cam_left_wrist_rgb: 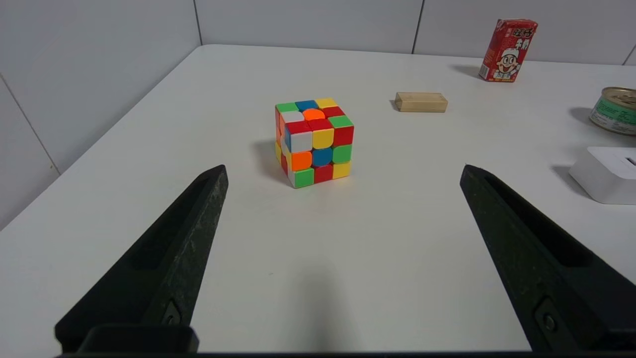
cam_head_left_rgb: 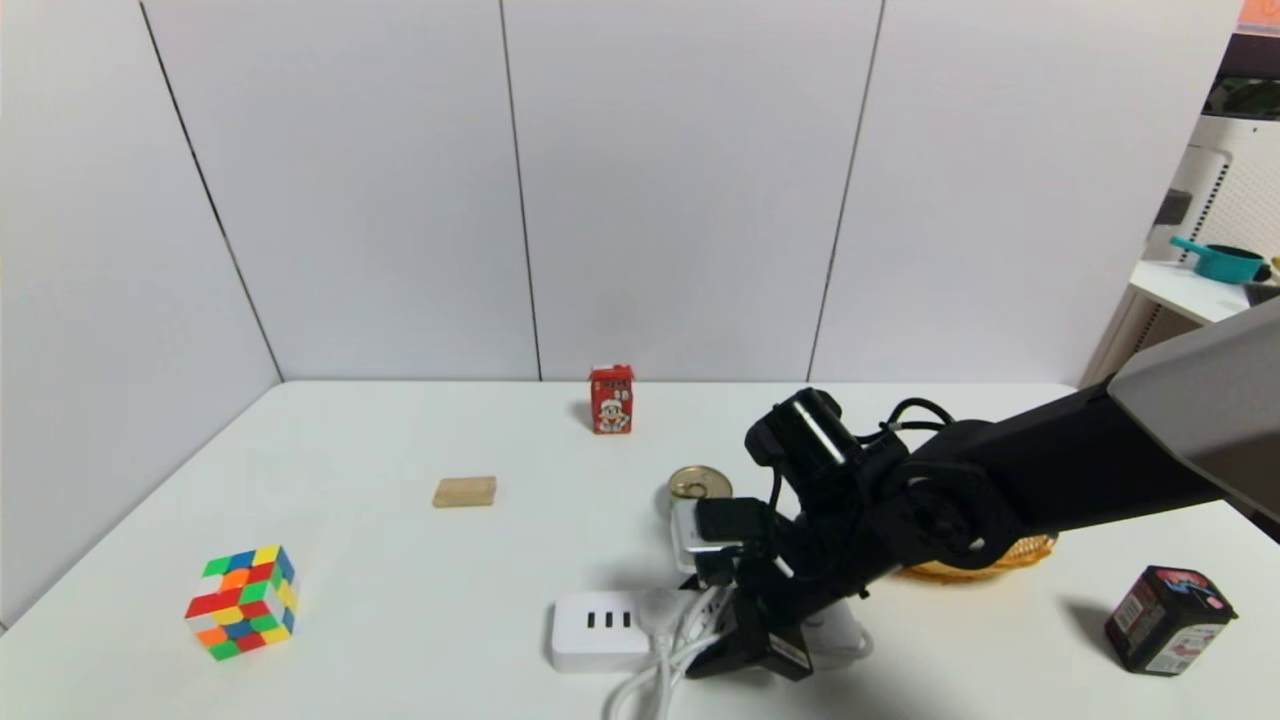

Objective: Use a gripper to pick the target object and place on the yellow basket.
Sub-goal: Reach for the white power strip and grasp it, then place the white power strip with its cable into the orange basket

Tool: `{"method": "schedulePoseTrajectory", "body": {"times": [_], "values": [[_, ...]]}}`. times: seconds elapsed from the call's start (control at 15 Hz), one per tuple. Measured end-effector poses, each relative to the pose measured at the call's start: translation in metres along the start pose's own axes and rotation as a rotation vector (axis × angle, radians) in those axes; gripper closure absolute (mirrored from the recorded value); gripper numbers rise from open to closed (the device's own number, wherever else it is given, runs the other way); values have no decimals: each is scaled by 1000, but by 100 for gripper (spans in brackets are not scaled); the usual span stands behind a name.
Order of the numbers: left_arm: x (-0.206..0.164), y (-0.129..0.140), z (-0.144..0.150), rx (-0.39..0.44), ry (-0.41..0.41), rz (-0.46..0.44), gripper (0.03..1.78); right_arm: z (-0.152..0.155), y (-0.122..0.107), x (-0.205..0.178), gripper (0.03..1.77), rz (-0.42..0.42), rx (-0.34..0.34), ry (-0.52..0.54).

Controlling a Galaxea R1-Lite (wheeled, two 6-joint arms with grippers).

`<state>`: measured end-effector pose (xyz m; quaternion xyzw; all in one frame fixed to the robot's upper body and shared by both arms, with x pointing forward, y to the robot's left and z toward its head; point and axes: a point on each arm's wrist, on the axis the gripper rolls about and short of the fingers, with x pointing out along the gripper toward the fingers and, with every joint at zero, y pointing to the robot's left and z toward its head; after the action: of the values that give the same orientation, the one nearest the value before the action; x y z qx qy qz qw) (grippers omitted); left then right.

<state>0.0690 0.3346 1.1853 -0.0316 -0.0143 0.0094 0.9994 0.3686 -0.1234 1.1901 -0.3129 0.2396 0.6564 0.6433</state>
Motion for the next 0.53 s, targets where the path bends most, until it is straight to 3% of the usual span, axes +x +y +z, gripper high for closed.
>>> {"method": "schedulePoseTrajectory", "body": {"times": [0.27,0.53], "values": [[0,0,0,0,0,0,12,5,1,-9,95,-18,-2,-12],[0,0,0,0,0,0,12,27,7,-44,95,-91,17,-76]]}}
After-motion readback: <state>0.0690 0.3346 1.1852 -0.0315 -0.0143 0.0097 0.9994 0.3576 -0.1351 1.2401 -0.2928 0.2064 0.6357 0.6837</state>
